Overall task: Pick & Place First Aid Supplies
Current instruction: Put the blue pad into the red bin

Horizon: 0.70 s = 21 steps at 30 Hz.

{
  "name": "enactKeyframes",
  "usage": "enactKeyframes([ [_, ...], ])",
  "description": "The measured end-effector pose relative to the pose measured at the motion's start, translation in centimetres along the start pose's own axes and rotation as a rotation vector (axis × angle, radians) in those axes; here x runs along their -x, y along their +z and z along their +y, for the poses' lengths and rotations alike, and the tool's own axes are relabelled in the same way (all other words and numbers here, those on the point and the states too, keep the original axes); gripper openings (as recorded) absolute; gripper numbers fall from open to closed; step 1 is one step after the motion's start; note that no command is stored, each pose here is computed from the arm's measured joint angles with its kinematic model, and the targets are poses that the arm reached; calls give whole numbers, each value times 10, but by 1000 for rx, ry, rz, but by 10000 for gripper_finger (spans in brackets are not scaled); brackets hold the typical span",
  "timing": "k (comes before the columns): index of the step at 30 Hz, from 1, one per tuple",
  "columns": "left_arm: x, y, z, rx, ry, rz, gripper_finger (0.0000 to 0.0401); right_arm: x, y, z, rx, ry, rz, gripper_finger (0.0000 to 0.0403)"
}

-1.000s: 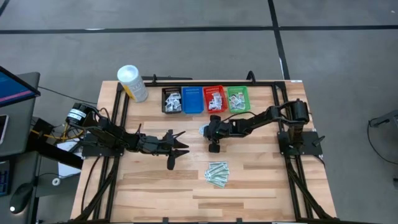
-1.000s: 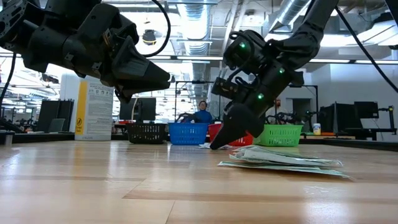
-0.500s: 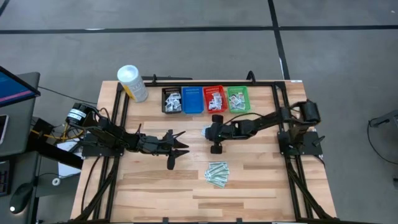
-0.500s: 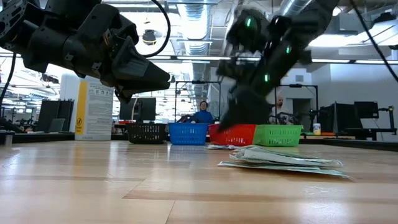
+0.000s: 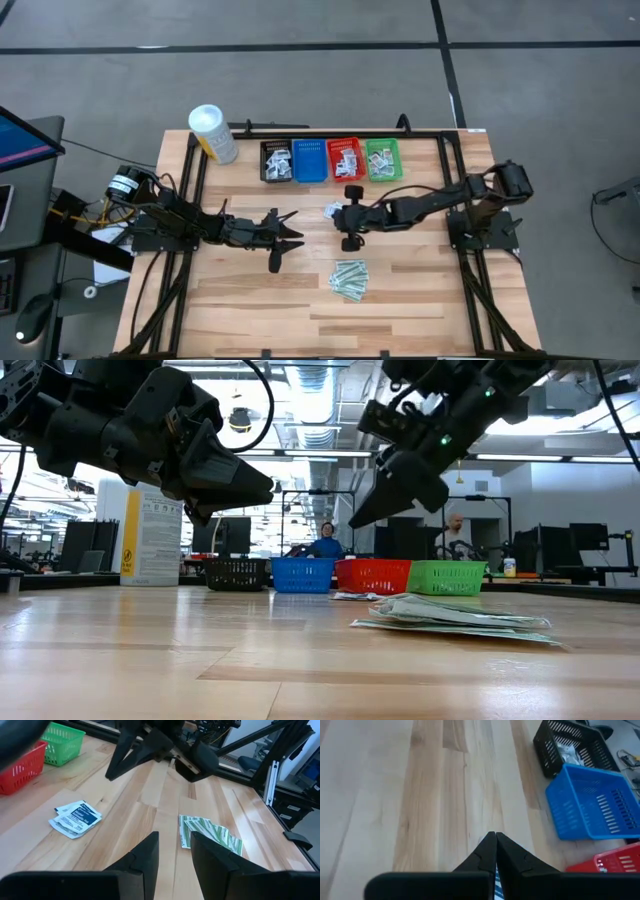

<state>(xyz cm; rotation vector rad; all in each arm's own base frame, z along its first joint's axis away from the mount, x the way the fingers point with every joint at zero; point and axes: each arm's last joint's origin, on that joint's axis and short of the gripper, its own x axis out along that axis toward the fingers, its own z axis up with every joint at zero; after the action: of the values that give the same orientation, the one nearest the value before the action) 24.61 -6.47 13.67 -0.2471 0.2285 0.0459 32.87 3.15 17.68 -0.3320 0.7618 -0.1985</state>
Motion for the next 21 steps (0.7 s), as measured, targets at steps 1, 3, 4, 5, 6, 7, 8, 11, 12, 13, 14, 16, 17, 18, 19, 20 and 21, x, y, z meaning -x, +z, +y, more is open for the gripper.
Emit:
enactKeyframes([
  [1, 0, 0, 0, 0, 0, 0, 112, -2, -1, 0, 0, -1, 4, 2],
  [3, 0, 0, 0, 0, 0, 0, 112, -8, -4, 0, 2, -3, 24, 5],
  [4, 0, 0, 0, 0, 0, 0, 112, -11, -6, 1, 4, -4, 35, 8],
  [5, 0, 0, 0, 0, 0, 0, 112, -14, -8, 1, 5, -5, 45, 13],
  [6, 0, 0, 0, 0, 0, 0, 112, -18, -10, 1, 1, -10, 48, 18],
  [7, 0, 0, 0, 0, 0, 0, 112, -21, -11, 0, -2, -13, 51, 24],
  [8, 0, 0, 0, 0, 0, 0, 112, -25, -13, 1, -5, -15, 56, 31],
  [11, 0, 0, 0, 0, 0, 0, 112, -37, -17, 1, -13, -25, 60, 57],
  [12, 0, 0, 0, 0, 0, 0, 112, -40, -19, 1, -15, -28, 59, 66],
  [13, 0, 0, 0, 0, 0, 0, 112, -43, -20, 1, -18, -30, 59, 75],
  [14, 0, 0, 0, 0, 0, 0, 112, -46, -22, 1, -19, -32, 65, 83],
  [16, 0, 0, 0, 0, 0, 0, 112, -53, -27, 0, -18, -36, 91, 100],
  [17, 0, 0, 0, 0, 0, 0, 112, -56, -30, 0, -18, -37, 102, 108],
  [18, 0, 0, 0, 0, 0, 0, 112, -59, -33, -1, -20, -39, 115, 115],
  [19, 0, 0, 0, 0, 0, 0, 112, -62, -35, -1, -27, -41, 126, 123],
  [20, 0, 0, 0, 0, 0, 0, 112, -66, -38, -2, -38, -44, 138, 130],
  [21, 0, 0, 0, 0, 0, 0, 112, -70, -41, -2, -56, -49, 146, 136],
])
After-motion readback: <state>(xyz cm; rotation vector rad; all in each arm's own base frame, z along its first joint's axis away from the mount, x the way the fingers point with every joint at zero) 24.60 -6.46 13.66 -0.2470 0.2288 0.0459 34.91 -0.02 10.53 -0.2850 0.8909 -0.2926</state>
